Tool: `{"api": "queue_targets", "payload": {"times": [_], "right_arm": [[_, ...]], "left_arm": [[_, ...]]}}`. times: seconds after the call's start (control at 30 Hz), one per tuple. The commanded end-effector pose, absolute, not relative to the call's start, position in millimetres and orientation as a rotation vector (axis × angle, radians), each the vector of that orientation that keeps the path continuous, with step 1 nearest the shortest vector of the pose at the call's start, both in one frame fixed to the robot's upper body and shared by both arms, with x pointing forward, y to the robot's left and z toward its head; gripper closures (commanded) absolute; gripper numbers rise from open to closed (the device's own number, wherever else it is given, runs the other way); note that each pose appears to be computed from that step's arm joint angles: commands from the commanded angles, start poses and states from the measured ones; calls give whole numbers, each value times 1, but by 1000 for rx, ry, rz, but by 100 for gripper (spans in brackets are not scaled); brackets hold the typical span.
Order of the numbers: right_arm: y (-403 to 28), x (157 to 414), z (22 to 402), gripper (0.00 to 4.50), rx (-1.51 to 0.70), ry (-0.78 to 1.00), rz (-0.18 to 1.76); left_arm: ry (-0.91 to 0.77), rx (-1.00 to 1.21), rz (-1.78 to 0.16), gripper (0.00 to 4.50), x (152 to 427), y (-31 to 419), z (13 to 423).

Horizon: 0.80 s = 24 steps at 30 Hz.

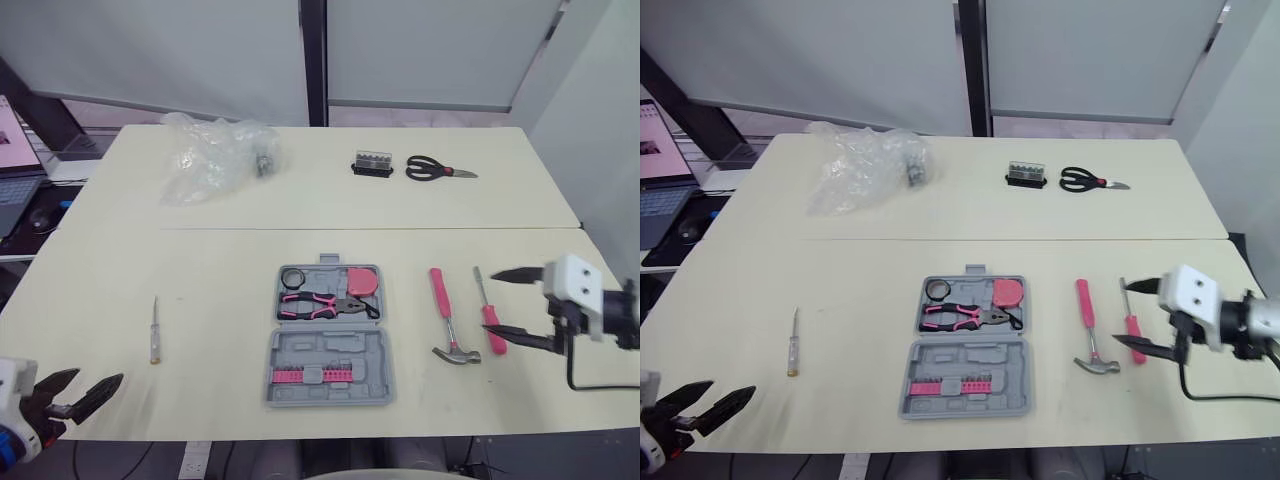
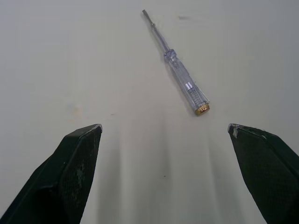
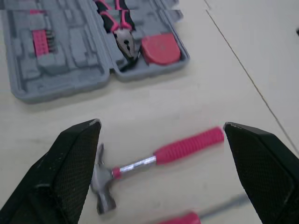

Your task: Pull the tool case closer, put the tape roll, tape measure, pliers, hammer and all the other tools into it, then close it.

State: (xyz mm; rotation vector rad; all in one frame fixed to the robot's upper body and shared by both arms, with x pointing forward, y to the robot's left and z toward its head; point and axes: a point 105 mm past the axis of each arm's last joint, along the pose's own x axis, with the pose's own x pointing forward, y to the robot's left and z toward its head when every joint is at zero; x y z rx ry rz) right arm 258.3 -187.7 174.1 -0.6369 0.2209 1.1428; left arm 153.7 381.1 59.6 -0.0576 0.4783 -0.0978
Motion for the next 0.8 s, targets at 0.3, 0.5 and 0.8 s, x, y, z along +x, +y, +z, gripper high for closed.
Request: {"api": "queue_targets", "payload": {"times": [0.3, 0.5, 0.8], "right_arm": [[-84, 260, 205, 2, -556, 8, 1532], [-84, 265, 197, 2, -564, 24, 1545], [-81, 265, 191, 2, -567, 29, 1563]], "left_arm": [[361, -129, 97, 0, 149, 341, 69], [293, -153, 219, 0, 181, 332, 68], [354, -136, 278, 0, 220, 337, 50]]}}
